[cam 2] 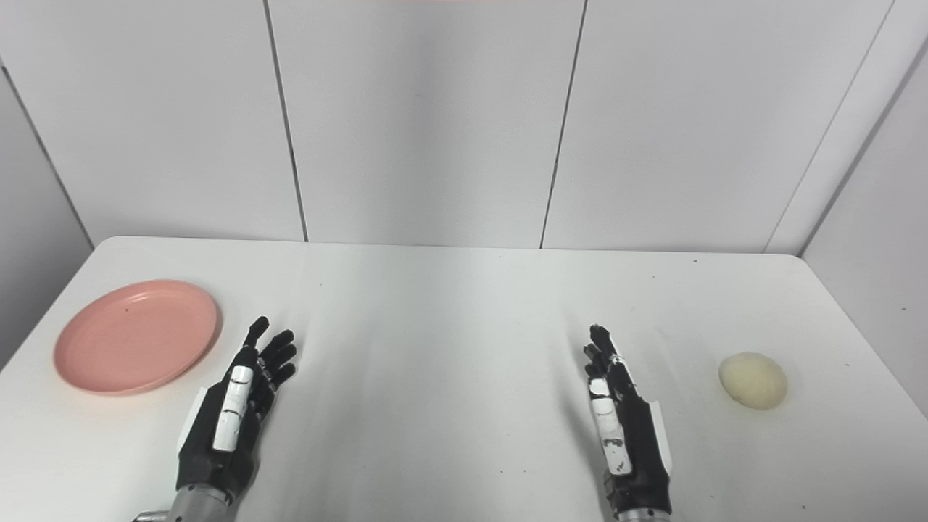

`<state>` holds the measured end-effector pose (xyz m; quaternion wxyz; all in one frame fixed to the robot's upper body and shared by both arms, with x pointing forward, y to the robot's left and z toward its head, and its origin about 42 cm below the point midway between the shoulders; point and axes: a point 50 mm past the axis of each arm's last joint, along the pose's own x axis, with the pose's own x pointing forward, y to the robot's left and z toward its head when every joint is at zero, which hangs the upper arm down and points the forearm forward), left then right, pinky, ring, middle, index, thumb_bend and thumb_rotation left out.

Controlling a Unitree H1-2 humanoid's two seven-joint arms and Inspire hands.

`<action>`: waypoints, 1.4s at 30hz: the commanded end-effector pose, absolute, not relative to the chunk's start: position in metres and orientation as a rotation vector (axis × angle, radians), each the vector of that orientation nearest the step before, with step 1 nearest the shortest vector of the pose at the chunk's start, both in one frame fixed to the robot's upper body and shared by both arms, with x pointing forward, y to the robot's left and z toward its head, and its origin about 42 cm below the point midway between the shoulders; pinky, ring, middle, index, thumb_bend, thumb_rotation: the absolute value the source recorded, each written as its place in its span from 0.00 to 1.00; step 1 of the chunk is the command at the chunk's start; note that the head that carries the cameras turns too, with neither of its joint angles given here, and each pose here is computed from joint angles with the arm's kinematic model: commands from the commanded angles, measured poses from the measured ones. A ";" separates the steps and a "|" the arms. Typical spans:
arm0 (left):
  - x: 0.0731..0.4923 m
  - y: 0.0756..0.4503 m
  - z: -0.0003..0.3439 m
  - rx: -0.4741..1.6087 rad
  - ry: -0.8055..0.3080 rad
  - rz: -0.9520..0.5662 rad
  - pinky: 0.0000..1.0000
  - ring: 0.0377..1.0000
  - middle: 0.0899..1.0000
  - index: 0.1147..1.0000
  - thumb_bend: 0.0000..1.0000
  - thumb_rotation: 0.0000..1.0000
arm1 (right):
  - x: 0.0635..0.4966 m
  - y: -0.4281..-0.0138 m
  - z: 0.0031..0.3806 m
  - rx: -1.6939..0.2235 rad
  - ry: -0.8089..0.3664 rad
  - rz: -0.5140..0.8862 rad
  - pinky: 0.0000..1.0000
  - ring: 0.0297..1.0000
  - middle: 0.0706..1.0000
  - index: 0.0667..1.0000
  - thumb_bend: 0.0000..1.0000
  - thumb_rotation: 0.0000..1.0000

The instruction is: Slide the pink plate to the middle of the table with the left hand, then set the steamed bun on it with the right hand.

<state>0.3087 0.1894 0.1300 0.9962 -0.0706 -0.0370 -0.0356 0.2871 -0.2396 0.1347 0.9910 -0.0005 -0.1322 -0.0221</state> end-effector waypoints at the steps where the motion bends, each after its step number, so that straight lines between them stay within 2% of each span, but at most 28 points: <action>1: 0.312 0.190 0.145 -0.134 -0.134 -0.086 0.92 0.91 0.88 0.94 0.81 0.86 | 0.281 -0.235 0.126 0.015 -0.233 -0.044 0.94 0.93 0.94 0.90 0.75 0.93; 29: 0.311 0.188 0.147 -0.141 -0.116 -0.103 0.93 0.91 0.89 0.95 0.80 0.85 | 0.281 -0.236 0.123 0.005 -0.243 -0.047 0.91 0.91 0.91 0.87 0.82 0.98; 42: 0.312 0.181 0.142 -0.161 -0.104 -0.111 0.94 0.91 0.88 0.95 0.78 0.85 | 0.283 -0.245 0.117 0.012 -0.241 -0.045 0.92 0.91 0.91 0.86 0.79 1.00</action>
